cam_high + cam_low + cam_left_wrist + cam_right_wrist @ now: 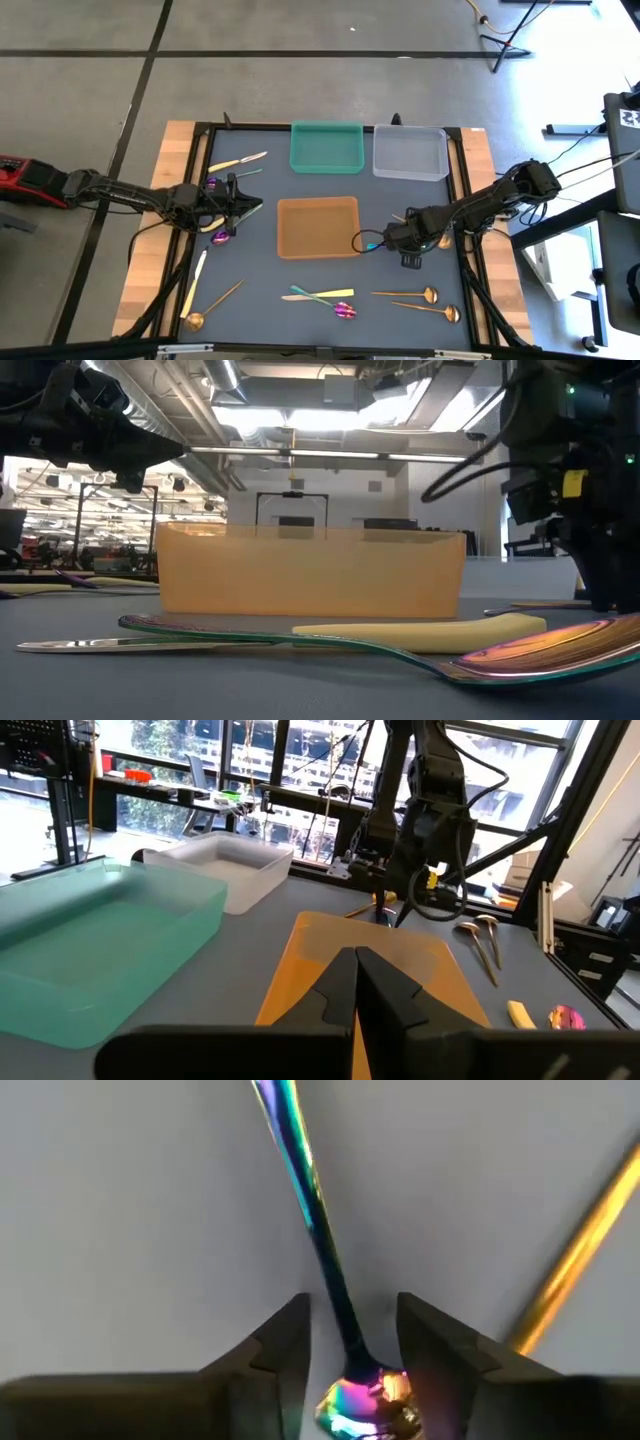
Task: Sort silverware by color (type)
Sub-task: Put the blue spoon into the transparent bin
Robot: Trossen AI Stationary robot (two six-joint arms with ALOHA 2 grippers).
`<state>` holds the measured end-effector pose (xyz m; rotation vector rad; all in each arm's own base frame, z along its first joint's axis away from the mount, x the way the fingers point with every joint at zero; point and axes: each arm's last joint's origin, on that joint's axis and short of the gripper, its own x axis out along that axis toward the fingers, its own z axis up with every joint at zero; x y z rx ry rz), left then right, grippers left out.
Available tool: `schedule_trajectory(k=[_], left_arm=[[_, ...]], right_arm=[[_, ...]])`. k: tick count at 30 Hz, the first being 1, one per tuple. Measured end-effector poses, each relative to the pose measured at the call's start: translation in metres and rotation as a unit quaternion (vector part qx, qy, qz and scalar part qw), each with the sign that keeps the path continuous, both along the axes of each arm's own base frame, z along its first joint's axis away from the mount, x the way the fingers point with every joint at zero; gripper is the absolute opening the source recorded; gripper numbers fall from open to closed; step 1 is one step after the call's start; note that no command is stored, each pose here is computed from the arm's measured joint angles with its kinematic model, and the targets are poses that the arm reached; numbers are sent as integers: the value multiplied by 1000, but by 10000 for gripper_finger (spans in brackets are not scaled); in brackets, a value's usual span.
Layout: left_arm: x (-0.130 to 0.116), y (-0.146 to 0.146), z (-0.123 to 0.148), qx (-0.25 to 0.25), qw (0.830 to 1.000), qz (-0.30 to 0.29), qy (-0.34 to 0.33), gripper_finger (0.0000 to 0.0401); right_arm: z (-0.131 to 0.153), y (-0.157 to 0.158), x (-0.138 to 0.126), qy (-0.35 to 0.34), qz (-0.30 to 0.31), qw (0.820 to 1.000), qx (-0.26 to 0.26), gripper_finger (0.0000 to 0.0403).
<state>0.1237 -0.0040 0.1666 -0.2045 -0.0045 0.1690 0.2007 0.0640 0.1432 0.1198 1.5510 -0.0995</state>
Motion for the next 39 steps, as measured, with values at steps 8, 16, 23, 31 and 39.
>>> schedule_trajectory(k=[8,16,23,31,39], left_arm=[[0,0,0,2,1000,0,-1,2],[0,0,2,3,1000,8,-10,2],[0,2,7,45,998,27,-25,2],[-1,2,11,75,996,27,-42,2],[-1,2,12,75,996,28,-45,2]], right_arm=[[0,0,1,-10,46,999,8,13],[31,-2,1,-49,56,997,-28,8],[67,-11,-11,-131,53,986,-84,7],[93,-39,-22,-203,26,949,-239,6],[99,-93,-14,-178,-35,923,-340,5]])
